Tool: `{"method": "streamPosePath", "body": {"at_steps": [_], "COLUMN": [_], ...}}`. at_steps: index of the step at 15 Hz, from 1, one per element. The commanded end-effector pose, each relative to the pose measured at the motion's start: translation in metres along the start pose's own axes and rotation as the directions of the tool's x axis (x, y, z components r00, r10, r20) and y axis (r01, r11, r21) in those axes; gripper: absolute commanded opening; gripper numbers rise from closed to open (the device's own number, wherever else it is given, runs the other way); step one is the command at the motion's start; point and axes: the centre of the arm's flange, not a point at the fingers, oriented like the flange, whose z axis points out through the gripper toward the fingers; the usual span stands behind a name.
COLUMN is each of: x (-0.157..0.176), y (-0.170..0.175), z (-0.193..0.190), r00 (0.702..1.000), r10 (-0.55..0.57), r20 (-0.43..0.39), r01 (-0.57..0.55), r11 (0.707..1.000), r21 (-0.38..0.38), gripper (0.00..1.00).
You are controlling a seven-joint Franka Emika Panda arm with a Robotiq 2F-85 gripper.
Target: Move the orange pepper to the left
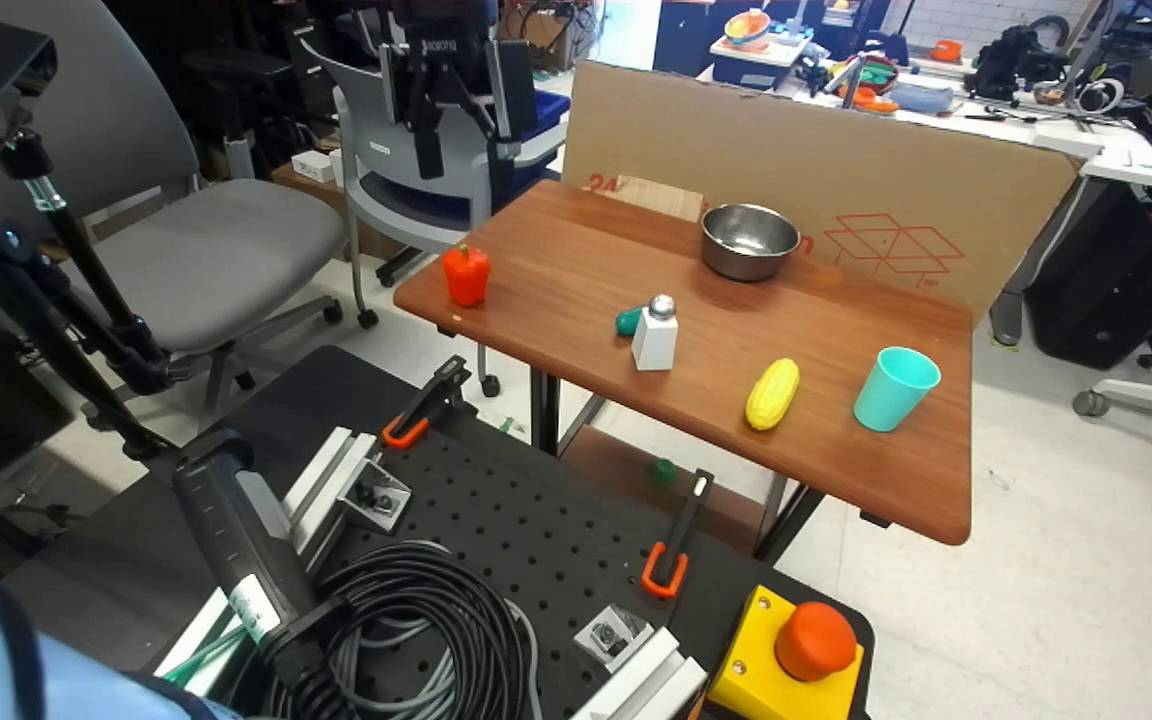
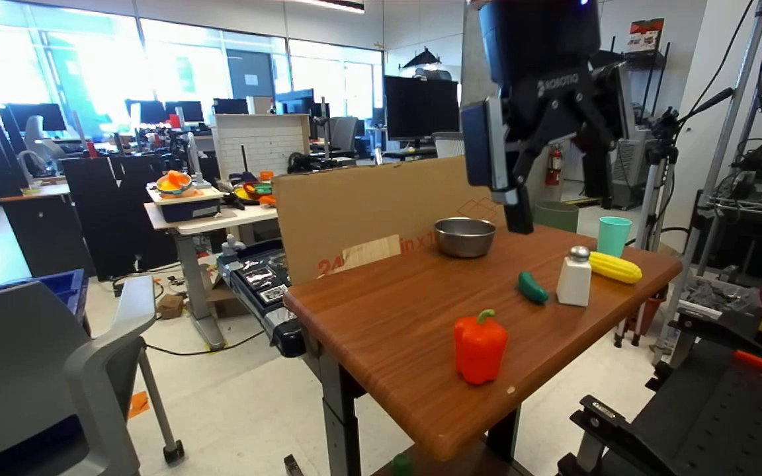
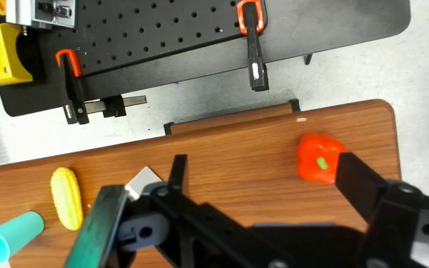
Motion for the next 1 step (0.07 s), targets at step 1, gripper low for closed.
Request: {"method": "streamPosePath", "body": {"at_steps": [1], "x": [-0.0022], "y": [0.0017], "z": [0.0003], "r00": [1.0], "r10": [0.003], "r20": [0.0], "r01": [-0.003], "r11": [1.0], "r21": [-0.001], "gripper": [1.0]}}
